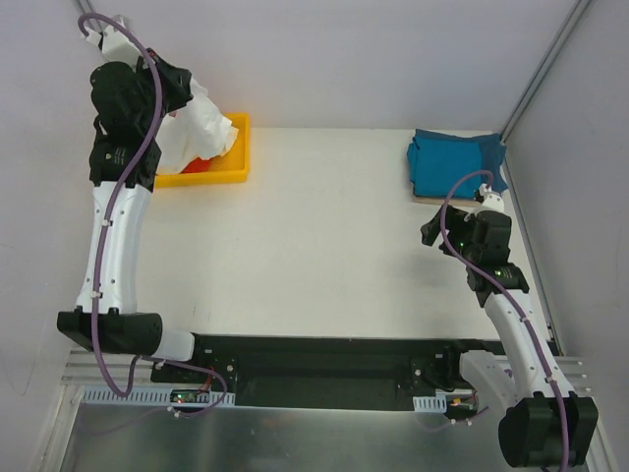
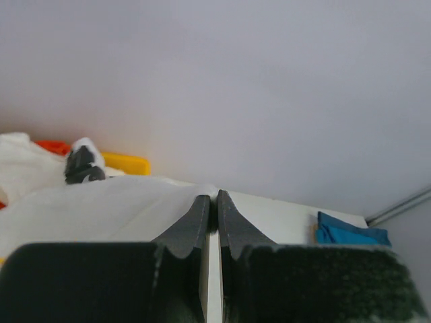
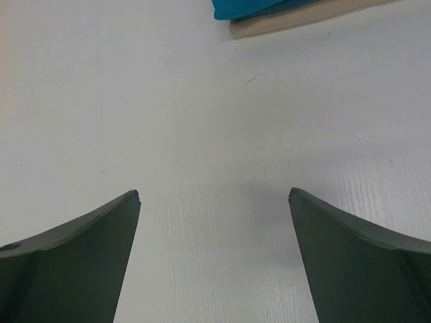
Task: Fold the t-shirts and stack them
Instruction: Grab the tshirt from the pile, then move the tshirt to the center of the board
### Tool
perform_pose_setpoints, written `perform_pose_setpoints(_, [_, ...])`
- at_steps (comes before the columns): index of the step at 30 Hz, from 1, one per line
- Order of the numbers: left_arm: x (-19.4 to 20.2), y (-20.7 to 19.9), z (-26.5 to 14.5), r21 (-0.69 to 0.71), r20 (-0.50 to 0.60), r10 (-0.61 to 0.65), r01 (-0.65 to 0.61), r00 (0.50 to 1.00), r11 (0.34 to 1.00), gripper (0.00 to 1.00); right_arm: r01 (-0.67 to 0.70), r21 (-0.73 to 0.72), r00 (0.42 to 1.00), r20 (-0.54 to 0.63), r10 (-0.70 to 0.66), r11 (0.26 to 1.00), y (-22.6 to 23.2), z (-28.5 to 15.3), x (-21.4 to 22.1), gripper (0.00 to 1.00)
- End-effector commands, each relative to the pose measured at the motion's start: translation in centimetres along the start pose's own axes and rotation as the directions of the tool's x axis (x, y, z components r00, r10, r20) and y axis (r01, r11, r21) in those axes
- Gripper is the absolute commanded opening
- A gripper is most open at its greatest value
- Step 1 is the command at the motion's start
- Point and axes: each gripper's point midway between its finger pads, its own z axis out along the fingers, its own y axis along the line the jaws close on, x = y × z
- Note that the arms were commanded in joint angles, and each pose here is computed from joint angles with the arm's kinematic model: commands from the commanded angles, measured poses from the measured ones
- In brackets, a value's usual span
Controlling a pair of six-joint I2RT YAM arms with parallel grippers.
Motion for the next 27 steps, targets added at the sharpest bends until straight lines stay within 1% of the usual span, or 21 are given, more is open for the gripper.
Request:
perform_pose_setpoints(1, [-6.2, -7.5, -5.3, 0.287, 0.165, 0.03, -0.077, 0.986, 0.955, 0.0, -0.008, -0.038, 0.998, 0.059, 0.01, 0.999, 1.2, -0.6, -2.0, 0.96])
perform_pose_setpoints(3, [-6.8, -9.1, -6.6, 0.347, 0.181, 0.025, -0.087, 0.983, 0.934, 0.0, -0.007, -0.043, 0.998, 0.064, 0.01, 0.999, 1.3, -0.7, -2.1, 0.96])
perform_pose_setpoints(5, [-7.2, -11.3, -8.4, 0.433, 0.189, 0.022, -0.103, 0.982, 0.895, 0.0, -0.01, -0.042, 0.998, 0.069, 0.013, 0.999, 1.3, -0.8, -2.2, 0.96])
perform_pose_setpoints(7, [-7.6, -12.8, -9.7, 0.489, 0.195, 0.011, -0.107, 0.981, 0.866, 0.0, -0.01, -0.031, 0.997, 0.077, 0.013, 0.999, 1.1, -0.9, -2.2, 0.96])
perform_pose_setpoints(10, [-6.9, -16.0, -11.4, 0.609, 0.149, -0.007, -0.086, 0.989, 0.789, 0.0, -0.012, -0.019, 0.996, 0.092, 0.014, 1.0, 0.9, -1.0, -2.4, 0.96])
perform_pose_setpoints(12, [-5.8, -19.1, -12.9, 0.703, 0.117, 0.006, -0.087, 0.993, 0.706, 0.0, -0.011, -0.019, 0.995, 0.094, 0.012, 1.0, 0.9, -1.1, -2.5, 0.96])
perform_pose_setpoints(14, [-5.6, -21.0, -13.5, 0.746, 0.104, 0.003, -0.079, 0.995, 0.661, 0.0, -0.01, -0.021, 0.996, 0.094, 0.012, 1.0, 0.9, -1.1, -2.6, 0.96])
perform_pose_setpoints(15, [-5.1, -22.5, -14.4, 0.786, 0.084, 0.006, -0.07, 0.996, 0.614, 0.0, -0.011, -0.02, 0.996, 0.091, 0.012, 1.0, 0.9, -1.1, -2.5, 0.96])
perform_pose_setpoints(17, [-5.0, -24.2, -14.8, 0.819, 0.072, 0.001, -0.06, 0.997, 0.571, 0.0, -0.01, -0.016, 0.996, 0.091, 0.011, 1.0, 0.9, -1.1, -2.5, 0.96])
perform_pose_setpoints(22, [-3.8, -29.1, -16.5, 0.898, 0.039, 0.004, -0.037, 0.999, 0.438, 0.0, -0.006, -0.015, 0.995, 0.101, 0.007, 1.0, 0.8, -1.4, -2.7, 0.96])
perform_pose_setpoints(25, [-3.1, -30.0, -16.2, 0.902, 0.017, 0.0, -0.016, 1.0, 0.431, 0.0, -0.004, -0.007, 0.994, 0.111, 0.005, 1.0, 0.7, -1.7, -2.9, 0.96])
perform_pose_setpoints(27, [-2.8, -30.6, -16.5, 0.91, 0.011, 0.003, -0.011, 1.0, 0.414, 0.0, -0.004, -0.006, 0.993, 0.116, 0.004, 1.0, 0.7, -1.9, -2.9, 0.96])
